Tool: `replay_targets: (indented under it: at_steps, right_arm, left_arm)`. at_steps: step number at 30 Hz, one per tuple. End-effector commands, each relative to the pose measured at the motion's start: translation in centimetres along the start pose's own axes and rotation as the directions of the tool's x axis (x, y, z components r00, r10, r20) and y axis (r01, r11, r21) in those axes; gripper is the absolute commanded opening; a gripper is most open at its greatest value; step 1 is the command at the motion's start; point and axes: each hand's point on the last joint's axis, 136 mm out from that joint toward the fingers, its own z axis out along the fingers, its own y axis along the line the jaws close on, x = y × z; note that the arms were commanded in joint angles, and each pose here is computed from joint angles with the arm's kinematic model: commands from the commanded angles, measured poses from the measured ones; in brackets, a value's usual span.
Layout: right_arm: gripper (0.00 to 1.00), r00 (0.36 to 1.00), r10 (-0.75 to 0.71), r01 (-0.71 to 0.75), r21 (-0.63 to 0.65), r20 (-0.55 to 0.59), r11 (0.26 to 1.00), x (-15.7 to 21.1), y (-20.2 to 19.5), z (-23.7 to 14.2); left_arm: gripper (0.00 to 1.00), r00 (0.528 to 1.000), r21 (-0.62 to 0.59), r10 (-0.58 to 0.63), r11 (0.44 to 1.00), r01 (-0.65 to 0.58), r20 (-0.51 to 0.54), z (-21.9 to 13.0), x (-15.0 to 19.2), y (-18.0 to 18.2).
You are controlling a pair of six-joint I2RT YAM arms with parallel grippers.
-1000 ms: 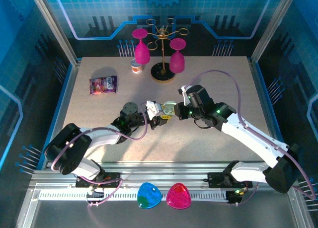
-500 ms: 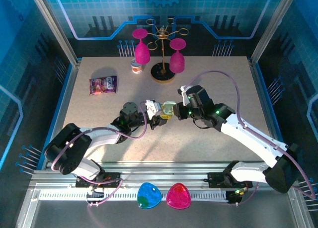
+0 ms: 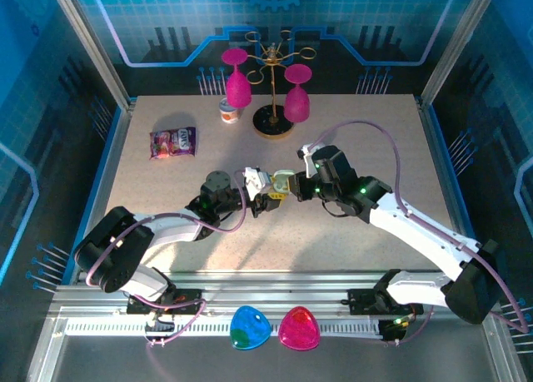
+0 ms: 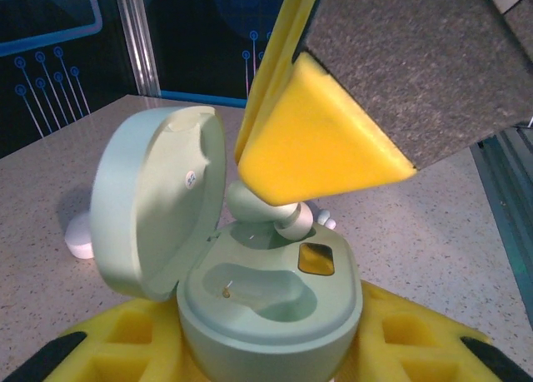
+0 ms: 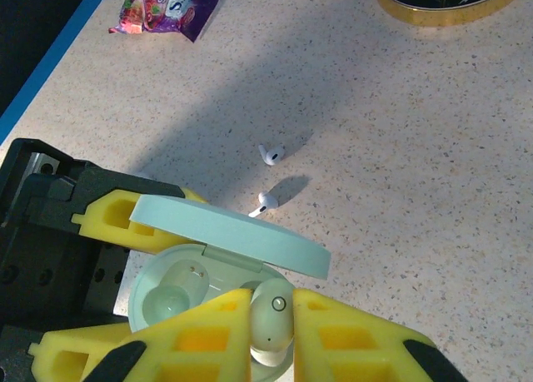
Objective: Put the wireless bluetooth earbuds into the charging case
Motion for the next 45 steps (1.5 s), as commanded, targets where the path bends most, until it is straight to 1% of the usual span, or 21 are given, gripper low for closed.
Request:
replay_targets:
  at_steps: [1,4,8,15,20,23,31,35,40,45]
  right_arm:
    - [0.16,1.000,0.015,-0.015,0.018,-0.012,1.000,0.8,-0.9,0.1]
    - [0.16,1.000,0.025,-0.024,-0.004,0.011,1.000,0.4,-0.6,-0.1]
    - [0.16,0.999,0.025,-0.025,-0.003,0.026,1.000,0.1,-0.6,-0.2]
    - [0.17,0.998,0.048,-0.047,-0.012,0.036,0.999,0.5,-0.8,0.3]
    - [0.17,0.999,0.039,-0.039,-0.011,0.028,0.999,1.0,-1.1,0.5]
    - [0.22,0.999,0.029,-0.029,-0.014,0.033,0.999,0.8,-1.1,0.1]
    - [0.42,0.993,0.018,-0.014,-0.031,0.121,0.999,-1.3,-0.5,-2.4]
    - [0.44,0.989,0.053,-0.044,-0.065,0.138,0.997,-1.6,-0.4,-2.7]
    - [0.46,0.980,0.108,-0.082,-0.159,0.164,0.984,-2.4,0.6,-3.2]
    - [0.46,0.975,0.131,-0.104,-0.151,0.177,0.983,-2.6,0.0,-3.6]
  left_arm:
    - [0.28,0.994,0.014,0.038,0.999,-0.039,0.101,0.1,-3.4,0.2]
    - [0.28,0.995,0.015,0.033,0.999,-0.034,0.098,0.1,-3.3,0.2]
    - [0.28,0.994,0.016,0.027,0.999,-0.029,0.105,0.1,-3.5,0.2]
    - [0.28,0.992,0.024,0.014,1.000,-0.017,0.124,0.1,-4.0,0.4]
    - [0.28,0.988,0.023,-0.025,1.000,0.022,0.153,-0.1,-4.7,0.9]
    - [0.28,0.986,0.025,-0.033,0.999,0.029,0.163,-0.3,-5.0,1.0]
    - [0.28,0.985,0.035,-0.027,0.999,0.022,0.169,-0.3,-4.8,0.9]
    - [0.28,0.985,0.041,-0.030,0.999,0.023,0.172,-0.3,-4.6,0.9]
    - [0.28,0.987,0.038,-0.033,0.999,0.027,0.159,-0.2,-4.1,1.0]
    - [0.28,0.987,0.034,-0.028,0.999,0.023,0.160,-0.2,-3.9,1.2]
